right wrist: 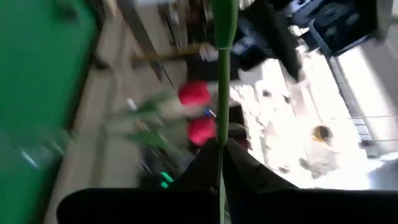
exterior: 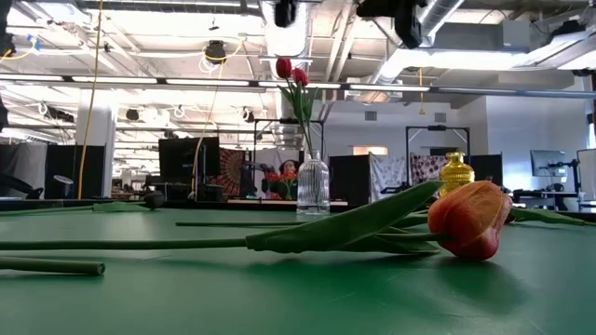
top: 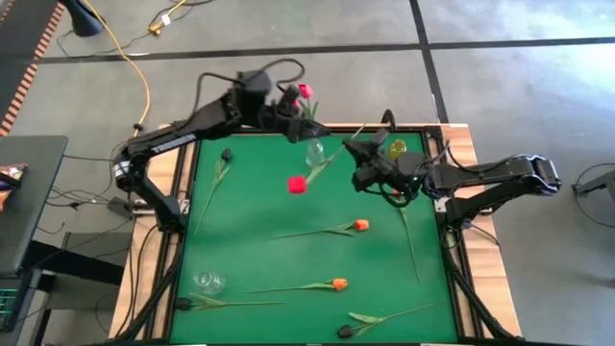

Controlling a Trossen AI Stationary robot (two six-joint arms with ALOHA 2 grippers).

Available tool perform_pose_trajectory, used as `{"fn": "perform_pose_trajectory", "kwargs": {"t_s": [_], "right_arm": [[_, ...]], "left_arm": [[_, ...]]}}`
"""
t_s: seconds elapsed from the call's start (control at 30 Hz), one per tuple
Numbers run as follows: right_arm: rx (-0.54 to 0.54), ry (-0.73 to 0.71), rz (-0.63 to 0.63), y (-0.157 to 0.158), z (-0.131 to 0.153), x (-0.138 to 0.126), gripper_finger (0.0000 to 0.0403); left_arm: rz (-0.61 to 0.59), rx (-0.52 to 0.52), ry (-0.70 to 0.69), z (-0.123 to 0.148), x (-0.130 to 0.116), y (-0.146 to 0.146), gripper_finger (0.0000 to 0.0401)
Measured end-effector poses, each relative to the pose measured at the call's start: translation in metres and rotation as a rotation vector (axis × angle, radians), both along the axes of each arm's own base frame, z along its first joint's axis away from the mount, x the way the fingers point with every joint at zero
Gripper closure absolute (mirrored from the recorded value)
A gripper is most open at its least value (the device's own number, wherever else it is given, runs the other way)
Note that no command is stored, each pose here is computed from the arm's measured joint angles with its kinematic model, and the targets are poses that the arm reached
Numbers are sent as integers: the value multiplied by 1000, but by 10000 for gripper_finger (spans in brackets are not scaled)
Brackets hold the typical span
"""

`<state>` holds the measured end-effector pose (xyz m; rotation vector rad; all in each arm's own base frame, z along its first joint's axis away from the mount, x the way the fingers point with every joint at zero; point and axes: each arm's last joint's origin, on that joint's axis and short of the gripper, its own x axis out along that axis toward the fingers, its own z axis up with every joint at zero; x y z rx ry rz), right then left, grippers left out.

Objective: Sort flowers into vase by color
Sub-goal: Put the red flower into the top transparent vase

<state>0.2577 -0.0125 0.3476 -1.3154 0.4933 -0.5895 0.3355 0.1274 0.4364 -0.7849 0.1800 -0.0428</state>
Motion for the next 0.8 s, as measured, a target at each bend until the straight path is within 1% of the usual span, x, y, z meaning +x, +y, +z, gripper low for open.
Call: {"fn": "perform_pose_trajectory", "kwargs": {"t_s": [0.07,0.13,0.2,0.27,0.37,0.47,0.53,0.6,0.7,0.8], "right_arm": [[120,-98,83,-3,4,-5,374],[273,-209,155,-11,9,-11,375],[423,-314,230,-21,13,-17,375],[575,-389,319,-32,15,-20,374],[807,-456,443,-52,14,-20,374],[987,-469,556,-72,7,-14,374],[1037,-470,624,-83,0,-9,374],[1038,-486,666,-95,-7,-6,376],[1009,-591,712,-110,-22,-6,376],[983,-733,748,-122,-38,-12,376]], "left_arm": [[17,47,-31,11,-11,-1,219],[42,108,-59,21,-23,-3,219],[86,190,-92,33,-36,-7,219],[154,281,-108,45,-52,-11,219],[272,406,-84,55,-73,-17,219],[361,520,-15,59,-89,-20,219],[387,601,53,58,-100,-23,219],[435,648,102,57,-108,-25,219],[456,646,122,45,-116,-28,219],[458,617,96,21,-117,-29,219]]}}
